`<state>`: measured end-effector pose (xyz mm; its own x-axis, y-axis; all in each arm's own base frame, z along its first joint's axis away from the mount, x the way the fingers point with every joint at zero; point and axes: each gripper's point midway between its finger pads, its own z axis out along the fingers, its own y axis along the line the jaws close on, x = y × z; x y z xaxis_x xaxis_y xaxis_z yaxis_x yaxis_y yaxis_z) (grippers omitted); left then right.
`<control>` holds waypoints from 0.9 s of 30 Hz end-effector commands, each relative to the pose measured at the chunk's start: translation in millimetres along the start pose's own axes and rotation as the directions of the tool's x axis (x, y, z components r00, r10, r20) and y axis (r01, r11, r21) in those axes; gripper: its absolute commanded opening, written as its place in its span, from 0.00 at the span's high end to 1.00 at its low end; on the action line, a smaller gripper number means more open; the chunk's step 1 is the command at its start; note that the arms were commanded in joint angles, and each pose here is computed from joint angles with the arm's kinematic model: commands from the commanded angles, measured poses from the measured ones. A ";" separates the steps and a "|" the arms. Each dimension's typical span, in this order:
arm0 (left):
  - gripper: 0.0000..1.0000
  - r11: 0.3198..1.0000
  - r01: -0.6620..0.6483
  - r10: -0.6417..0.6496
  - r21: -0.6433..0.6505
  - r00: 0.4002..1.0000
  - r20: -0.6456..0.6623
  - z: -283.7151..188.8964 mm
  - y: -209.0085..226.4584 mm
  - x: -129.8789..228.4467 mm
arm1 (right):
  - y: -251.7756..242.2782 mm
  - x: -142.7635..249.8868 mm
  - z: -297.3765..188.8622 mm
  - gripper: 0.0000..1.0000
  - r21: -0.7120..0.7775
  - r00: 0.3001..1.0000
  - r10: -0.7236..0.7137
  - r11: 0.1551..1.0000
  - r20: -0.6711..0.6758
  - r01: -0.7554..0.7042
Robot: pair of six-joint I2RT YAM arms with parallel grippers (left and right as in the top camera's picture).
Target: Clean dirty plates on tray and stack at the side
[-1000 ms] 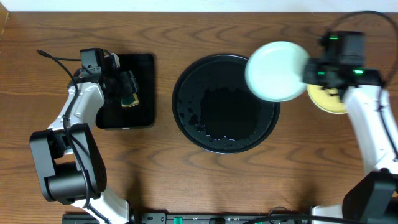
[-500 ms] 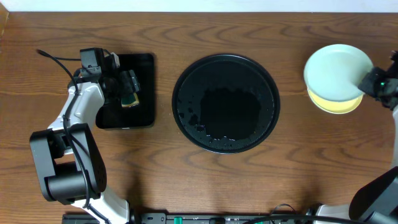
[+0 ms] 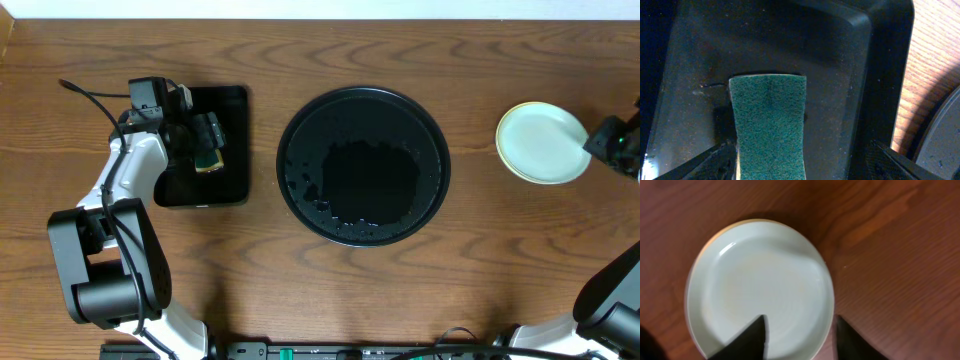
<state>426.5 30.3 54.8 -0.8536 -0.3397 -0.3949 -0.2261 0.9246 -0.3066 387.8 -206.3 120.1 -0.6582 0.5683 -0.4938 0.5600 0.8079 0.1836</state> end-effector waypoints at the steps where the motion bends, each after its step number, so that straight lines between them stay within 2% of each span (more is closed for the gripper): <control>1: 0.17 1.000 -0.011 0.011 -0.005 1.000 0.013 -3.2 0.3 -3.7 | 9.5 4.4 3.1 0.47 -0.069 0.999 0.013 0.998 -0.029 -0.015; 5: 0.17 1.000 -0.011 0.011 -0.005 1.000 0.013 -3.2 0.3 -3.7 | 43.9 17.2 -0.7 0.36 -0.234 0.996 -0.051 0.972 -0.074 0.032; 7: 0.17 1.000 -0.011 0.011 -0.005 1.000 0.013 -3.2 0.4 -3.7 | 57.0 24.7 -2.3 0.34 -0.279 0.991 -0.102 0.958 -0.089 0.074; 10: 0.17 1.000 -0.010 0.011 -0.005 1.000 0.013 -3.2 0.3 -3.7 | 70.7 34.6 -2.8 0.36 -0.302 0.982 -0.154 0.946 -0.107 0.115; 13: 0.17 1.000 -0.011 0.011 -0.005 1.000 0.013 -3.2 0.4 -3.7 | 100.8 49.3 -6.5 0.36 -0.387 0.939 -0.335 0.878 -0.078 0.281; 16: 0.17 1.000 -0.011 0.011 -0.005 1.000 0.013 -3.2 0.3 -3.7 | 130.2 66.6 -8.8 0.33 -0.436 0.876 -0.479 0.799 -0.047 0.414; 17: 0.17 1.000 -0.011 0.011 -0.005 1.000 0.013 -3.2 0.4 -3.7 | 137.3 70.3 -8.6 0.07 -0.434 0.864 -0.501 0.789 -0.044 0.435; 18: 0.17 1.000 -0.011 0.011 -0.005 1.000 0.013 -3.2 0.4 -3.7 | 144.2 73.5 -8.5 0.01 -0.432 0.853 -0.520 0.779 -0.040 0.455; 27: 0.17 1.000 -0.011 0.011 -0.005 1.000 0.013 -3.2 0.3 -3.7 | 187.7 102.9 -15.2 0.01 -0.487 0.790 -0.612 0.699 -0.029 0.524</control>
<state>426.5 30.2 54.8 -0.8536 -0.3397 -0.3949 -0.2259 0.9245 -0.3069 416.3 -5.3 117.6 -0.8813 0.0056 -0.4724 -0.1497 0.9451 0.2905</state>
